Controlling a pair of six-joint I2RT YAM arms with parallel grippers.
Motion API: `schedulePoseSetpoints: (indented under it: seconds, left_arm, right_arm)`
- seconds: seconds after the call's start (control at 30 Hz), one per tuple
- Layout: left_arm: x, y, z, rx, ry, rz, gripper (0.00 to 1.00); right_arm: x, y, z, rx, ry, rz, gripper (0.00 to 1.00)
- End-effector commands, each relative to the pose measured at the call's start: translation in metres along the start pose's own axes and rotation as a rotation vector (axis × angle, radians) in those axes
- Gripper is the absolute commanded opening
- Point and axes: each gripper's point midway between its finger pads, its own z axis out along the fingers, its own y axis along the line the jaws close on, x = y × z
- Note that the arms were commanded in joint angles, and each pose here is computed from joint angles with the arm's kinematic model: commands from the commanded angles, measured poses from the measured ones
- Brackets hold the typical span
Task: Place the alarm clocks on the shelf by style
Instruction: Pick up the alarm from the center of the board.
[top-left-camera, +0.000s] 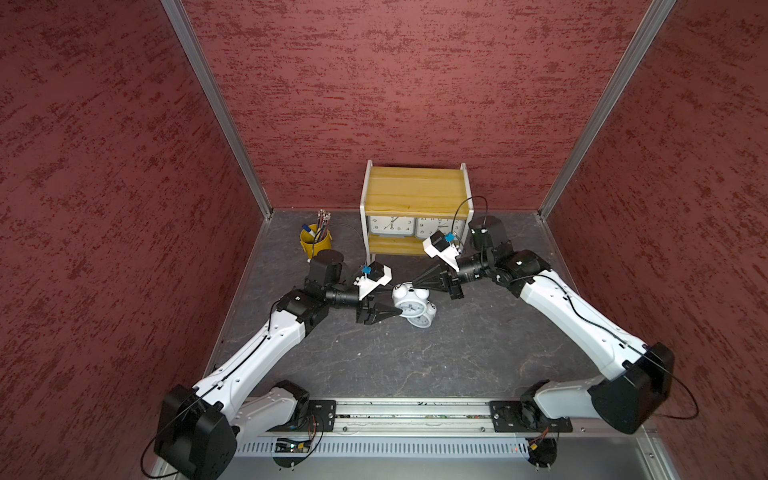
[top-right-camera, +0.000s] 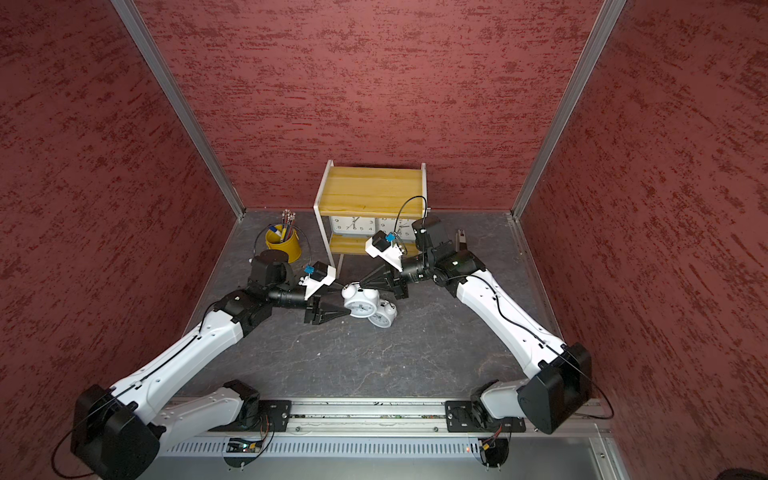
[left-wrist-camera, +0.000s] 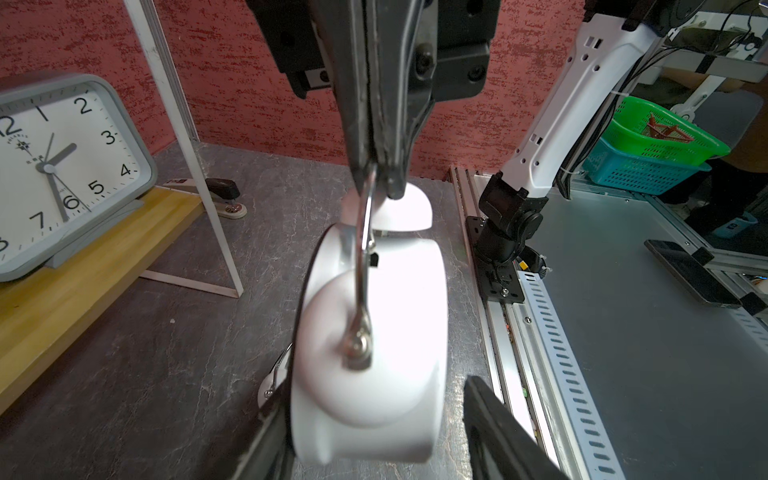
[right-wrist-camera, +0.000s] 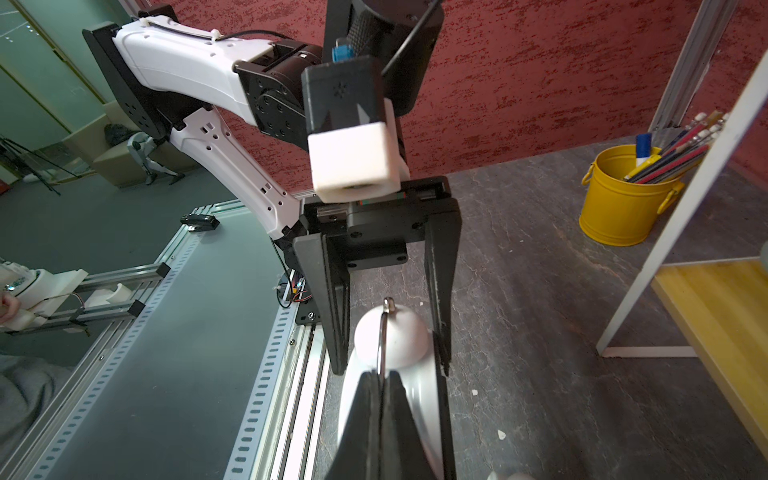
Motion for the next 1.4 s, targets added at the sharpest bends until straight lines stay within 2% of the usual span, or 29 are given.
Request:
schedulePoseSetpoints:
  seconds: [0.0, 0.03, 0.1, 0.17, 0.4, 0.47, 0.6, 0.63, 0.73, 0.93, 1.1, 1.23, 1.37]
  left_arm:
    - [-0.003, -0.002, 0.001, 0.015, -0.014, 0.023, 0.64]
    - [-0.003, -0.002, 0.001, 0.015, -0.013, 0.021, 0.63]
    - [-0.003, -0.002, 0.001, 0.014, -0.014, 0.023, 0.53]
    - [-0.003, -0.001, 0.001, 0.010, -0.016, 0.025, 0.50]
    - [-0.003, 0.000, 0.001, 0.002, -0.015, 0.027, 0.28]
    - [-0.006, 0.001, 0.000, -0.014, -0.021, 0.031, 0.22]
    - [-0.015, 0.005, -0.006, -0.069, -0.046, 0.054, 0.19]
    - [-0.017, 0.006, -0.009, -0.083, -0.051, 0.060, 0.18]
    - [-0.023, 0.011, -0.016, -0.123, -0.061, 0.052, 0.18]
    - [-0.043, 0.038, -0.039, -0.258, -0.093, -0.047, 0.19]
    - [-0.065, 0.049, -0.055, -0.312, -0.135, -0.047, 0.19]
    - [-0.083, 0.061, -0.066, -0.363, -0.154, -0.053, 0.20]
    - [-0.100, 0.070, -0.074, -0.389, -0.163, -0.049, 0.19]
  right_arm:
    - [-0.020, 0.009, -0.003, -0.030, -0.045, -0.055, 0.00]
    - [-0.020, 0.009, -0.003, -0.029, -0.044, -0.052, 0.00]
    - [-0.019, 0.007, -0.003, -0.026, -0.043, -0.048, 0.00]
    - [-0.020, 0.008, -0.003, -0.033, -0.045, -0.045, 0.00]
    - [-0.019, 0.004, -0.002, -0.011, -0.046, -0.044, 0.00]
    - [-0.018, -0.002, -0.002, 0.022, -0.043, -0.040, 0.11]
    - [-0.020, -0.019, -0.007, 0.153, -0.059, -0.059, 0.54]
    - [-0.022, -0.025, -0.010, 0.206, -0.069, -0.070, 0.62]
    - [-0.030, -0.049, -0.030, 0.403, -0.131, -0.098, 0.72]
    - [-0.034, -0.082, -0.090, 0.736, -0.250, -0.071, 0.76]
    - [-0.012, -0.109, -0.138, 0.990, -0.284, 0.028, 0.77]
    - [0.009, -0.119, -0.159, 1.072, -0.315, 0.101, 0.77]
    - [0.023, -0.126, -0.164, 1.101, -0.307, 0.134, 0.77]
